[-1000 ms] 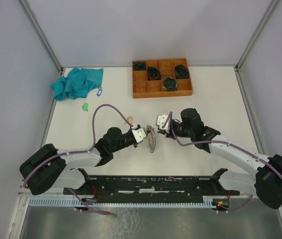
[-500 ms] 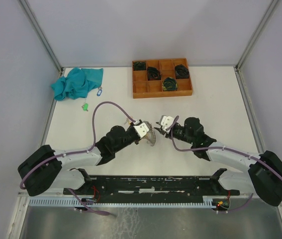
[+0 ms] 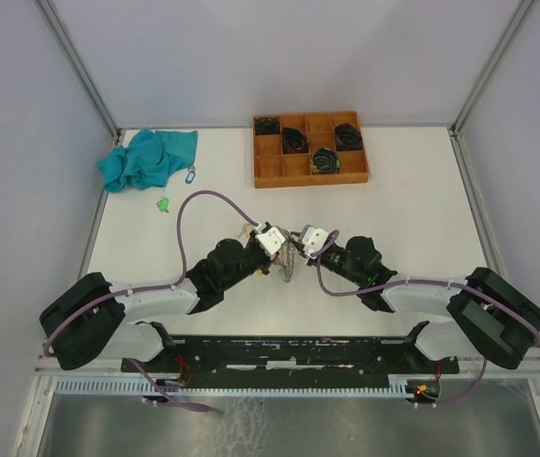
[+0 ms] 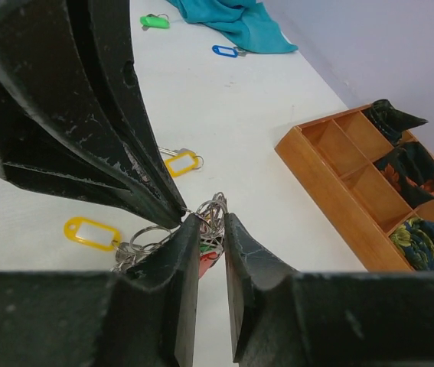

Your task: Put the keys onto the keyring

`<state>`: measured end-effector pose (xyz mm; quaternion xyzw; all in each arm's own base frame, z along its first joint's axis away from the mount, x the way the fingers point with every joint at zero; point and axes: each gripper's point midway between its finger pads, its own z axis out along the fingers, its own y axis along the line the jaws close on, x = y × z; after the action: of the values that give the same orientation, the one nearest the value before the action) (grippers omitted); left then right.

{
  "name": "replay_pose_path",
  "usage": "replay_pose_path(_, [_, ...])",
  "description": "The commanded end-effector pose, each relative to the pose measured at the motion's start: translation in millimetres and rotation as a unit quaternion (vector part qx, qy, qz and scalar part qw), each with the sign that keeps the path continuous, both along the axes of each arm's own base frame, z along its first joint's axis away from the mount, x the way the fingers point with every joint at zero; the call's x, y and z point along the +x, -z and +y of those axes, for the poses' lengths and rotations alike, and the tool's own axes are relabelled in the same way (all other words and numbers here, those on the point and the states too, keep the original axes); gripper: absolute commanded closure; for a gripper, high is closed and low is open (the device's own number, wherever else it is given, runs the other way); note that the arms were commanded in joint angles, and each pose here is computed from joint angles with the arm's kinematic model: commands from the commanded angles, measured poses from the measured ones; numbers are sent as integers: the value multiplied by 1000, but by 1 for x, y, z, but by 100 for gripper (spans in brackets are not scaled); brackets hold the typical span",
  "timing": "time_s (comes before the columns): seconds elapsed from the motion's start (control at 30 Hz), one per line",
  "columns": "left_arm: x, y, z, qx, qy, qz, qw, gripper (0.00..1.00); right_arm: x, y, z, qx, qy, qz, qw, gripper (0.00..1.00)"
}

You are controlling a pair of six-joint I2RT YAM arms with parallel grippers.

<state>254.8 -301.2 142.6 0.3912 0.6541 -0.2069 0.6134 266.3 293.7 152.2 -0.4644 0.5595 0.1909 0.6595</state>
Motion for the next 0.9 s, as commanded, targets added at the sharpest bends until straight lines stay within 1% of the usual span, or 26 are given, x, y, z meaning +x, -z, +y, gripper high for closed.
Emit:
replay_pose_path(0.0, [7, -41, -14, -77, -6, -14, 997, 97, 7, -26, 0, 57, 23, -32, 998, 75])
replay_pose_path(0.1, [7, -42, -14, -88, -9, -12, 996, 97, 8, -23, 1, 56, 28, -27, 998, 77])
replay_pose_path(0.3, [3, -49, -18, -131, -6, 2, 991, 97, 11, -17, 2, 57, 41, -24, 997, 77])
replay_pose_path(0.4, [1, -51, -20, -144, -4, 5, 990, 97, 14, -16, 2, 60, 53, -25, 996, 78])
replay_pose_path(0.47, [1, -51, -19, -146, -6, 8, 989, 97, 17, -14, 0, 61, 65, -26, 996, 83])
replay_pose_path(0.57, [2, -52, -18, -150, -11, 7, 989, 97, 18, -13, -1, 57, 68, -26, 996, 98])
replay_pose_path(0.73, [6, -50, -14, -146, -25, 6, 989, 97, 14, -15, -4, 42, 61, -25, 997, 99])
replay_pose_path(0.87, [10, -47, -8, -138, -39, 4, 990, 97, 4, -14, 0, 15, 19, -4, 1000, 99])
